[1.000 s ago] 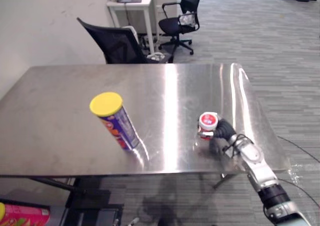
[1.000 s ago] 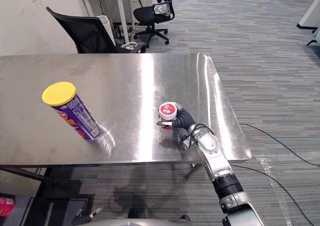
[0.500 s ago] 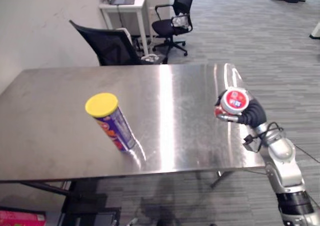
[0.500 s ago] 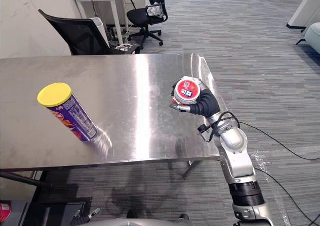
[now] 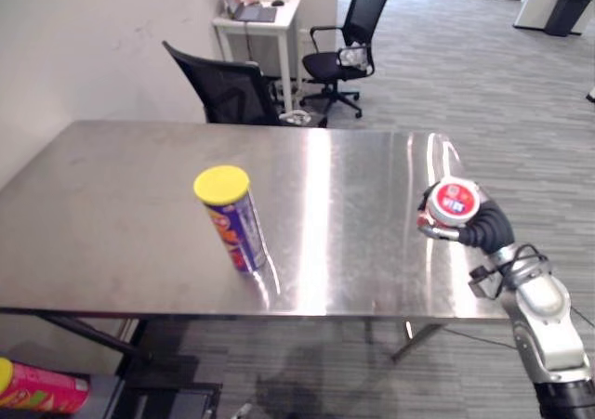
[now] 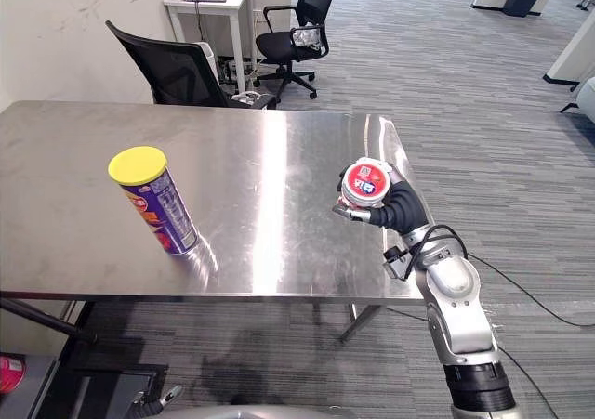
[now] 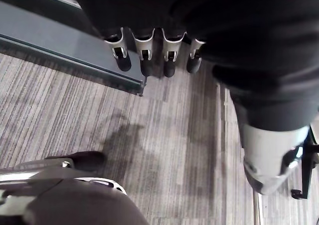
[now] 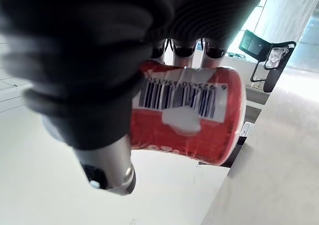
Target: Put the gum and the chips on the shelf.
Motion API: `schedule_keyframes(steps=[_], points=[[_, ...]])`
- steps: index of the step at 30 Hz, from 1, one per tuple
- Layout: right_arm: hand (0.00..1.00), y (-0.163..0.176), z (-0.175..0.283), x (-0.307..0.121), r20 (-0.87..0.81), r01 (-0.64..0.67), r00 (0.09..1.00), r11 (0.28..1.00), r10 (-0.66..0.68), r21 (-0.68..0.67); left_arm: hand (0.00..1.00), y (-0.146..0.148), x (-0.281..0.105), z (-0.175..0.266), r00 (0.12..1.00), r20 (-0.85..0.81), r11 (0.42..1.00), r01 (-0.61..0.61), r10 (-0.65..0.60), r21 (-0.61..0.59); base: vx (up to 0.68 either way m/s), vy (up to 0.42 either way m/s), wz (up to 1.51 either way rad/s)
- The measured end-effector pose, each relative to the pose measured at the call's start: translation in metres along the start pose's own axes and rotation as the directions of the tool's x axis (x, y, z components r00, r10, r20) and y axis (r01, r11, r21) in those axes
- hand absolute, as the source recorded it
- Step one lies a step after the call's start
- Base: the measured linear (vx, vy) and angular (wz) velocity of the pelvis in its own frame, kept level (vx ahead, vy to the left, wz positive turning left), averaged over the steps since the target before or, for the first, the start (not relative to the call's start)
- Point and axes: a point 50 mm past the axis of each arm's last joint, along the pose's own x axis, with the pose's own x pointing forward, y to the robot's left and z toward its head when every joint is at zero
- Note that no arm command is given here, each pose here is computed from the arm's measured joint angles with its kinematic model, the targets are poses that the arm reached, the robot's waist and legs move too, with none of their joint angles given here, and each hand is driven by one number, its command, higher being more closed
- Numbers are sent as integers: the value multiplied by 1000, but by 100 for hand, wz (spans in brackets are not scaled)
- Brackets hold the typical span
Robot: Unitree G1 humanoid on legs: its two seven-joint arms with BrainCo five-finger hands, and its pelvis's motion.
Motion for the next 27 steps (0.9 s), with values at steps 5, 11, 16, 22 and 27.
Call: schedule_keyframes(steps=[5, 11, 16, 22, 27], points=[[100, -13, -2, -13, -28, 80, 996, 997, -81, -22, 0, 3, 0, -3, 1000, -18, 1000, -14, 14, -18, -10, 2, -1], [100, -15, 1, -9, -2, 95, 996, 996, -95, -5, 0, 3, 1, -1, 999, -35, 994, -28, 24, -104, 3, -34, 14], [100, -7, 18, 22, 120, 31, 992, 999, -32, 7, 0, -2, 2, 5, 999, -30, 973, -39, 33, -228, -59, -77, 26], [100, -10, 19, 25, 137, 23, 990, 999, -20, -22, 0, -7, -5, -10, 996, -83, 954, -57, 34, -293, -83, -101, 57], [100, -57, 38, 8, 173, 202, 969, 968, -176, -149, 0, -12, -6, -5, 999, -37, 942, -48, 38, -333, -65, -11, 157]])
